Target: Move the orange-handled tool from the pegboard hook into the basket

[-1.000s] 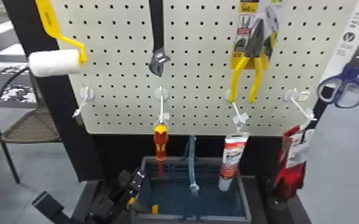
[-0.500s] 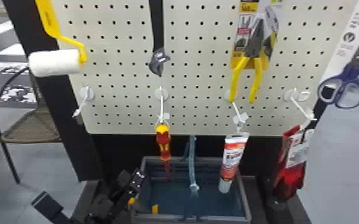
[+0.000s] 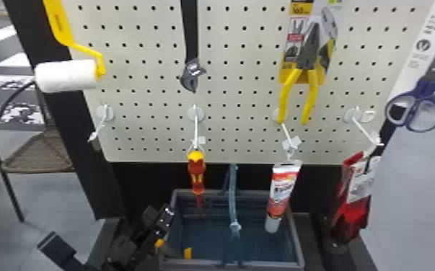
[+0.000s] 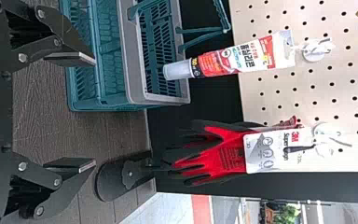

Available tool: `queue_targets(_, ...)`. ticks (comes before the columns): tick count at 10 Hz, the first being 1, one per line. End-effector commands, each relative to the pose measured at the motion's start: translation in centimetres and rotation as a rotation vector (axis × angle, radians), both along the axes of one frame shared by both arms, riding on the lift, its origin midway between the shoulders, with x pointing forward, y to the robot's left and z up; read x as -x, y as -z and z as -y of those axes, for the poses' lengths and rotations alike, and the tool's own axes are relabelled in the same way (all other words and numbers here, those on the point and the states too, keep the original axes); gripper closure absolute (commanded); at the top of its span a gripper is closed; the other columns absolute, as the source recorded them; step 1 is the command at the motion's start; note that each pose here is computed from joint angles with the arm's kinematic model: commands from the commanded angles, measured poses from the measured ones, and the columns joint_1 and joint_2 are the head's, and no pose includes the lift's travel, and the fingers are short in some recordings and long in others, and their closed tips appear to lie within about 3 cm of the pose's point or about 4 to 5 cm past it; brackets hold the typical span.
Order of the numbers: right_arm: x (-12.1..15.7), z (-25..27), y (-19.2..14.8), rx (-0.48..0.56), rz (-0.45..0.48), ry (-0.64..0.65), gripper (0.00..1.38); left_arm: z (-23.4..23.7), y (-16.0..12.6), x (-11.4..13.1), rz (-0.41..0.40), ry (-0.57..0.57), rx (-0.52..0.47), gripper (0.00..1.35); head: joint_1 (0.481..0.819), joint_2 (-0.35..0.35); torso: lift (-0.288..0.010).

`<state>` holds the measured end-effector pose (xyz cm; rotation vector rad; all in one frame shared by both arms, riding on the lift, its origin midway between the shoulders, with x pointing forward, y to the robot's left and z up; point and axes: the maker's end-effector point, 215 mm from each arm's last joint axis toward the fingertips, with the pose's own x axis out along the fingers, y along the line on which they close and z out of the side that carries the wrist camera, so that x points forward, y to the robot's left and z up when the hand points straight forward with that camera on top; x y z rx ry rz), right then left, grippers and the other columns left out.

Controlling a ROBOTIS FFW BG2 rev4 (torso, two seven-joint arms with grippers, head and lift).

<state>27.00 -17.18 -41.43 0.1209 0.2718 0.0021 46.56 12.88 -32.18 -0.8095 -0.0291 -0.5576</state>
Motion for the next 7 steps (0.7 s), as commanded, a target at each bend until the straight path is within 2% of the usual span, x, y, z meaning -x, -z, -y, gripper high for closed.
queue_targets(1,0.03,0.0,0.02,0.0,-0.001,0.001,0.5,-0.02,0.01,0.08,-0.001,0.0,0.002,0.38,0.549,0.0,-0.1)
queue_targets(7,0.03,-0.01,0.01,0.001,-0.001,0.0,0.5,-0.11,-0.43,-0.01,0.008,0.0,0.004,0.37,0.549,0.0,-0.1)
